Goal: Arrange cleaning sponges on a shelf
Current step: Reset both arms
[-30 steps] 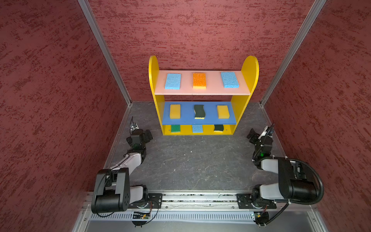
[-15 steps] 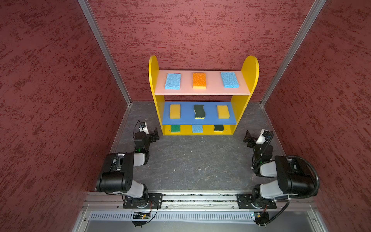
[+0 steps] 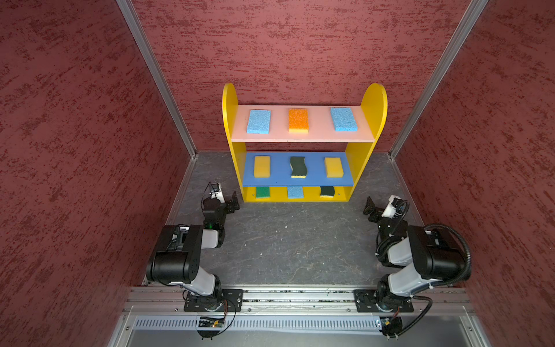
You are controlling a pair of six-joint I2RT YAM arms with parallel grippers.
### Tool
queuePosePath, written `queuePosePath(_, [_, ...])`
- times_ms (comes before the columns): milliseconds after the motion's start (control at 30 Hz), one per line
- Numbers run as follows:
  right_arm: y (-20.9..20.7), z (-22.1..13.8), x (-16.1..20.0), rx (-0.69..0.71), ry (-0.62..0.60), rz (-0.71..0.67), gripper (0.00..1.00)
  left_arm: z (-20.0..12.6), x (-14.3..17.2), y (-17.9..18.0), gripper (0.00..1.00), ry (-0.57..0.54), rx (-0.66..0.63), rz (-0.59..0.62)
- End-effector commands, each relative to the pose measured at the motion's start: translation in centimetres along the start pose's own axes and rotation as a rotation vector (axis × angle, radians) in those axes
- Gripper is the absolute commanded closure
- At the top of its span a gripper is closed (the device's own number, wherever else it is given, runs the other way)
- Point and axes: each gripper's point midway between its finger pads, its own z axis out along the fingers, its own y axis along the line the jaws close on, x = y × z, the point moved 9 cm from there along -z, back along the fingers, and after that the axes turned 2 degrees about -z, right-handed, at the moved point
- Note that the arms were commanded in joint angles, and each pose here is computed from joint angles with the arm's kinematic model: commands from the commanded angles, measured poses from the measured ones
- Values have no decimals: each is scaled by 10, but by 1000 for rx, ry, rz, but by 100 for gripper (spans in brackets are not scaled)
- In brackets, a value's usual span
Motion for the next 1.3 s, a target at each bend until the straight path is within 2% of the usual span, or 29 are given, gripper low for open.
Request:
queuePosePath(0, [2, -2, -10, -17, -66, -22, 1, 1, -7, -2, 1, -36, 2, 13])
queuePosePath(1267, [2, 2, -10, -23, -54, -27, 1, 1, -8, -2, 1, -37, 1, 12])
